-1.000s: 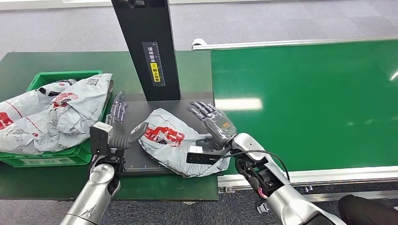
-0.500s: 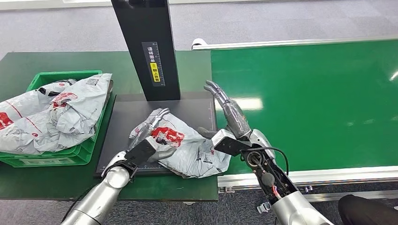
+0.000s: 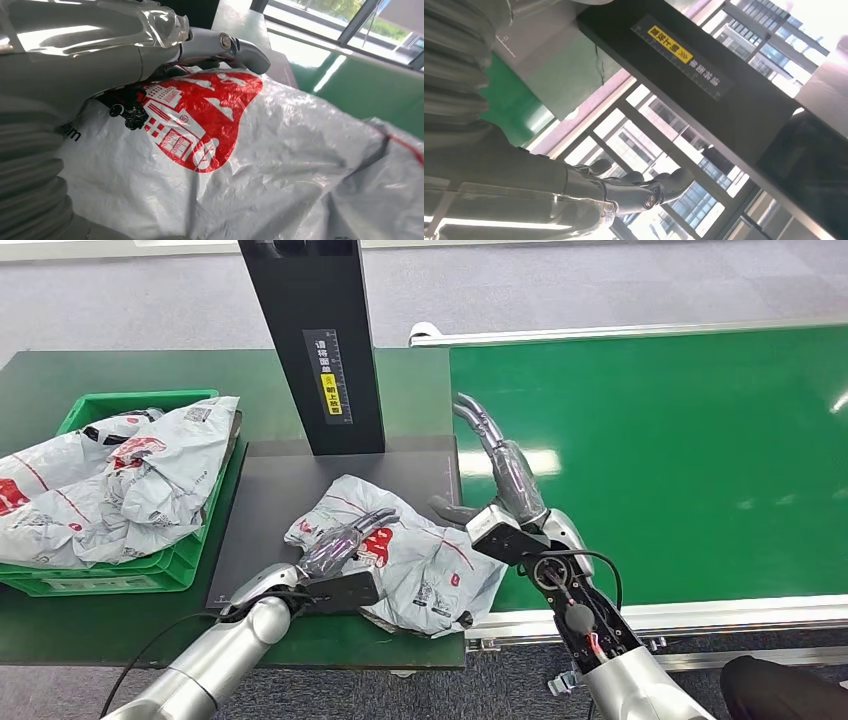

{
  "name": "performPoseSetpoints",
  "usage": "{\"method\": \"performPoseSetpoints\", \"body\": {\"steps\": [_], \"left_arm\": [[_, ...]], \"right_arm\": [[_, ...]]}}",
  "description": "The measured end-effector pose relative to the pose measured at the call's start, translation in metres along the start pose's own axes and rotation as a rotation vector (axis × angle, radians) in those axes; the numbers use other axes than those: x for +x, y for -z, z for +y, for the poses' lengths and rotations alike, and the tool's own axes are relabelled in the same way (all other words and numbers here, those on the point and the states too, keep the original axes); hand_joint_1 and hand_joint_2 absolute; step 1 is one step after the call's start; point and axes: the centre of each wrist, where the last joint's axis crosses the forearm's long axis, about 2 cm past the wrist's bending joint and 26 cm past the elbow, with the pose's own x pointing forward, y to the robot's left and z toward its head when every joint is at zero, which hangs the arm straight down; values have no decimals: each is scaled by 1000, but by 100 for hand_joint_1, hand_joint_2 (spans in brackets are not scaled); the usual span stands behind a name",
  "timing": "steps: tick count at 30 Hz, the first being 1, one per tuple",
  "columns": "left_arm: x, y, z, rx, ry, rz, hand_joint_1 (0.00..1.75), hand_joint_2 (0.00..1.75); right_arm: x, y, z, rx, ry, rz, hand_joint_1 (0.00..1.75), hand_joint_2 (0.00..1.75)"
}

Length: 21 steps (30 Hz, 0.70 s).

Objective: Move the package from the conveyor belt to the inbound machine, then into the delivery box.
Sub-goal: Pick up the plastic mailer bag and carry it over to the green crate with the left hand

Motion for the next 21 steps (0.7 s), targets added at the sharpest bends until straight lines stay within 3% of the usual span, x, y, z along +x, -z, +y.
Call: {"method": "performPoseSetpoints", "body": {"steps": [2,3,7,21], "left_arm": [[-2,1,1,-15,21,10,3,175],[-2,2,2,-24,28,13,12,175],[-3,4,4,-58,41,19,139,175],[-2,9,13,-59,56,3,133,175]], "right_arm": [[0,0,-1,-6,-3,3,0,175],[0,0,-2,-8,-3,4,0,175],[0,-2,-3,-10,-7,13,0,175],[0,-15,-5,-5,-22,31,0,175]]}}
